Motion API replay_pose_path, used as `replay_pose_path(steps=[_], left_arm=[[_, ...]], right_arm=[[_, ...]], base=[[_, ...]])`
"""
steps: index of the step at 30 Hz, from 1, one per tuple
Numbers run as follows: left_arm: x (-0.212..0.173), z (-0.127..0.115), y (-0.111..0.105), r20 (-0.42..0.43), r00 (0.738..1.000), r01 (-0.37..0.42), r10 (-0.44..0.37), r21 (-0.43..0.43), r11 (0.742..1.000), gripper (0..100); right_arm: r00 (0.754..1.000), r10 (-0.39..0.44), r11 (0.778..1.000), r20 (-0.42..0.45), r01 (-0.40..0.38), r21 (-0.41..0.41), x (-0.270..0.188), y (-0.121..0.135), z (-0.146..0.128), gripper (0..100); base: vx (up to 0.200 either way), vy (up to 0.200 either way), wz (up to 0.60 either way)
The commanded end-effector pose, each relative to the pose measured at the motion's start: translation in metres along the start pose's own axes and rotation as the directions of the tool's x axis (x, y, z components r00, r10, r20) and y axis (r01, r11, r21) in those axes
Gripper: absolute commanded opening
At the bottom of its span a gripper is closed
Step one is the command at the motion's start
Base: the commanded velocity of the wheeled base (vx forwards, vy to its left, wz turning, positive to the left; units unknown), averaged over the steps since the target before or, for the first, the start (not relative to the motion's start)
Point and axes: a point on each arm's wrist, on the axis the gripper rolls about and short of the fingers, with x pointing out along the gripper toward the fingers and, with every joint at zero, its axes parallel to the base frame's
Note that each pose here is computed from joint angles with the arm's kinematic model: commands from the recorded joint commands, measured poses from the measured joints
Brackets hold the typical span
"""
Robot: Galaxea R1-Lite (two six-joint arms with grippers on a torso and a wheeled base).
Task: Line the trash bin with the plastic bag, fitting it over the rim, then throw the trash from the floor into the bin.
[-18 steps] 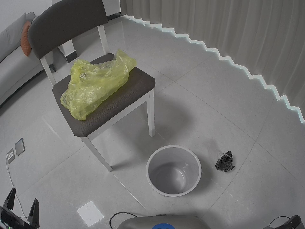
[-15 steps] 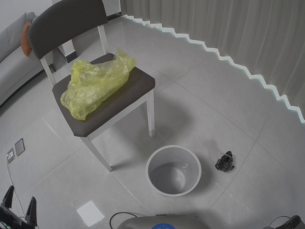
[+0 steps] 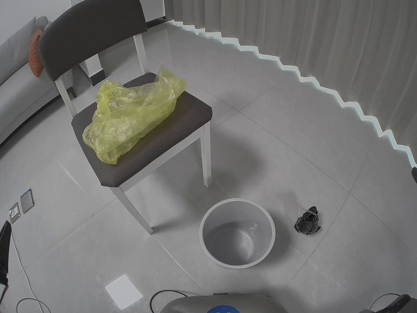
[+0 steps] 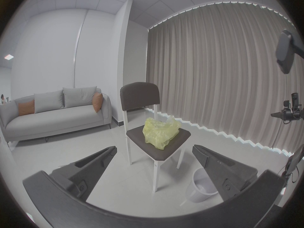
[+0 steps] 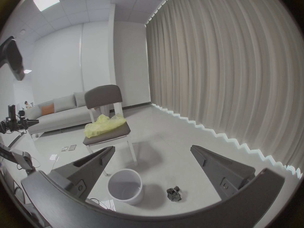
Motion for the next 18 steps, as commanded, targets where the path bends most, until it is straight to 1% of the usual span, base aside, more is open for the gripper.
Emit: replay_pose_path(steps=[1,3,5,8,12,13,14,18], left_arm=[[0.05,0.027,0.0,-0.178,0.983,-0.031,0.039,0.046,0.998,100],[0.063,0.023,0.001,-0.237,0.971,-0.024,0.043,0.085,0.996,100],[0.078,0.019,0.001,-0.296,0.954,-0.01,0.048,0.13,0.991,100],[0.098,0.018,0.002,-0.361,0.93,-0.008,0.073,0.178,0.984,100],[0.126,0.02,0.003,-0.424,0.897,-0.022,0.124,0.237,0.971,100],[0.129,0.019,0.003,-0.43,0.893,-0.023,0.128,0.243,0.97,100],[0.14,0.019,0.003,-0.455,0.879,-0.023,0.14,0.253,0.967,100],[0.163,0.015,0.003,-0.508,0.849,-0.011,0.143,0.254,0.967,100]], right_arm=[[0.988,-0.065,0.997,-0.138,0.071,0.038,0.03,-0.009,-0.009,100],[0.986,-0.054,0.996,-0.16,0.064,0.06,0.032,-0.009,-0.012,100],[0.984,-0.024,0.996,-0.179,0.039,0.081,0.035,-0.007,-0.014,100],[0.979,0.014,0.996,-0.205,0.005,0.094,0.037,-0.004,-0.017,100],[0.968,0.023,0.995,-0.249,0.004,0.104,0.044,-0.005,-0.022,100],[0.968,0.024,0.995,-0.25,0.002,0.105,0.044,-0.005,-0.022,100],[0.966,0.026,0.994,-0.259,0.001,0.106,0.046,-0.005,-0.023,100],[0.964,0.028,0.994,-0.264,0.0,0.107,0.048,-0.005,-0.024,100]], base=[[0.0,0.0,0.0],[0.0,0.0,0.0],[0.0,0.0,0.0],[0.0,0.0,0.0],[0.0,0.0,0.0],[0.0,0.0,0.0],[0.0,0.0,0.0],[0.0,0.0,0.0]])
